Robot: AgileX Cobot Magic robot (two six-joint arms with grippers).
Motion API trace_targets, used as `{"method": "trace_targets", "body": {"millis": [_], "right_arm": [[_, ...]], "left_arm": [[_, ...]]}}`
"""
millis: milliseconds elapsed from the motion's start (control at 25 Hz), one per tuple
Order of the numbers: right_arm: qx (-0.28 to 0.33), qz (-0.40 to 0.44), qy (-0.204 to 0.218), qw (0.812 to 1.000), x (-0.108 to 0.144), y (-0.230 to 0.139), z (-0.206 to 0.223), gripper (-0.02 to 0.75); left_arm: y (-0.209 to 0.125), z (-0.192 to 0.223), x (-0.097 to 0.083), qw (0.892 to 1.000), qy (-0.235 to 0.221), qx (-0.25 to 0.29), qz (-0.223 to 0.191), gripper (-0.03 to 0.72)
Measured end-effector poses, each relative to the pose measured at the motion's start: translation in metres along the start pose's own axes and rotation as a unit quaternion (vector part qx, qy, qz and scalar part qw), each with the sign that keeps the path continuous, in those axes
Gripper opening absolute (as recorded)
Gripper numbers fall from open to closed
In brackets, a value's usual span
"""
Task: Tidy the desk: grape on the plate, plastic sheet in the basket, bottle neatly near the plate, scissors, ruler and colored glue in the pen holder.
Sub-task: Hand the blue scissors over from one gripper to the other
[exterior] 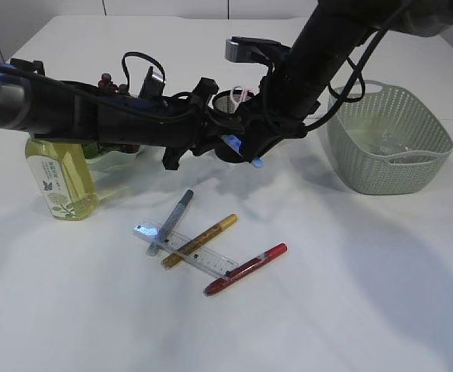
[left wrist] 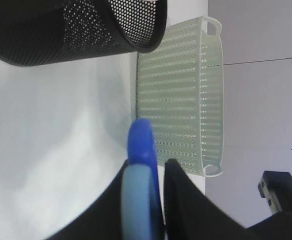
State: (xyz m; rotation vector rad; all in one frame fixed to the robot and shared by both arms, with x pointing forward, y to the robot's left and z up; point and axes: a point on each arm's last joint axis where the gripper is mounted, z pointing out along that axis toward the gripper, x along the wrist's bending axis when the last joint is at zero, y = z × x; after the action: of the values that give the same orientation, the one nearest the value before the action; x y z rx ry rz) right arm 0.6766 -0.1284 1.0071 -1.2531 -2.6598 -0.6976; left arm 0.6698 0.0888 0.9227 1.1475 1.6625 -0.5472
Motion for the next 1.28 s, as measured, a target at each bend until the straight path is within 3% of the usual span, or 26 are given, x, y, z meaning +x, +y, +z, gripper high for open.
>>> {"method": "trace_targets", "body": {"millis": [320, 800, 1040, 1280], "right_arm": [[0.0, 0.0, 0.0, 1.0, 0.0, 0.0, 0.0, 0.126], [-0.001, 0.0, 0.0, 1.0, 0.0005, 0.0002, -0.001, 0.111], [-0.006, 0.003, 0.008, 1.0, 0.002, 0.001, -0.001, 0.281], [-0.007, 0.004, 0.01, 1.0, 0.0022, 0.0012, -0.001, 0.313]], "left_arm": [[0.0009, 0.0, -0.0009, 1.0, -0.002, -0.003, -0.005, 0.05], [0.0016, 0.0, 0.0003, 1.0, 0.004, -0.007, -0.002, 0.04], [0.0016, 0.0, 0.0003, 1.0, 0.004, -0.007, -0.002, 0.04], [0.0013, 0.0, 0.0001, 1.0, 0.003, -0.006, -0.002, 0.04]]}}
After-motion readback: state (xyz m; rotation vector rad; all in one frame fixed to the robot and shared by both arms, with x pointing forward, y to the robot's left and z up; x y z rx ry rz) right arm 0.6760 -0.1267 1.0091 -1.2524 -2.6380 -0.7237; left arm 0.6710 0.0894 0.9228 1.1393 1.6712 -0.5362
